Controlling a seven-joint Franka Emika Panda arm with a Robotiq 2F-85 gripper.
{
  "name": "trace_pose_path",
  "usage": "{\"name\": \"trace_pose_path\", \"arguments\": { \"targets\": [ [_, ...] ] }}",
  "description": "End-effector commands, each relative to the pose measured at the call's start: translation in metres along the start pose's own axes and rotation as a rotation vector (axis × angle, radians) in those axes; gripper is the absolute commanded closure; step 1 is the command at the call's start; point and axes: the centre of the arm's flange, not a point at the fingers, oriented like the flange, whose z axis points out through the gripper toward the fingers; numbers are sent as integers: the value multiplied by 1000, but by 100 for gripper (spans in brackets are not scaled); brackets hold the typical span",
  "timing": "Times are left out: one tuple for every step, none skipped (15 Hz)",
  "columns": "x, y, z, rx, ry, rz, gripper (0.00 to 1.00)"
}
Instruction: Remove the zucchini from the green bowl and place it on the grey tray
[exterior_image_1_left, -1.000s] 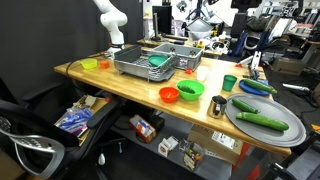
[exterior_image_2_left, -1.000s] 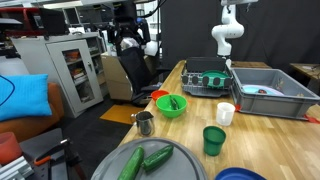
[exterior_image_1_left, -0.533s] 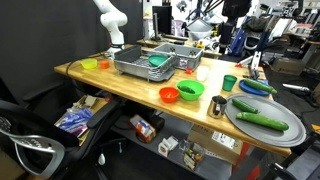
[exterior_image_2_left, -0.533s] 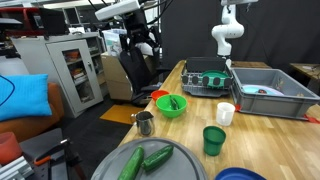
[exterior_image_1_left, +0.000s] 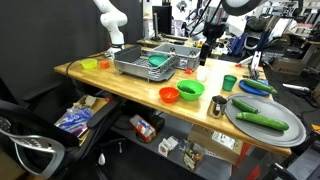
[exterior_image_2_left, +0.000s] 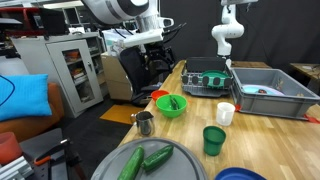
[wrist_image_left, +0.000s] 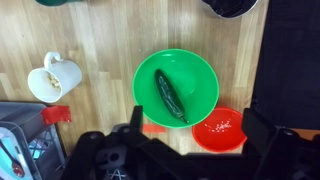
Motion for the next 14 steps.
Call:
{"name": "trace_pose_path", "arguments": {
  "targets": [
    [2,2,10,14,-7,8,0],
    [3,3,18,20,-16,9,0],
    [3,2,19,20,-17,9,0],
    [4,2,17,19,-13,9,0],
    [5,2,14,17,-8,8,0],
    [5,2,12,15,-6,8,0],
    [5,2,12,15,-5,8,0],
    [5,2,12,16,-6,8,0],
    [8,1,12,-21,-24,3,0],
    [11,-1,12,-40,-27,-17,0],
    [14,-3,13,-65,-31,-34,0],
    [18,-6,14,-99,-42,-57,0],
    [22,-8,16,-136,-51,-83,0],
    [26,-11,20,-165,-57,-109,0]
  ]
}}
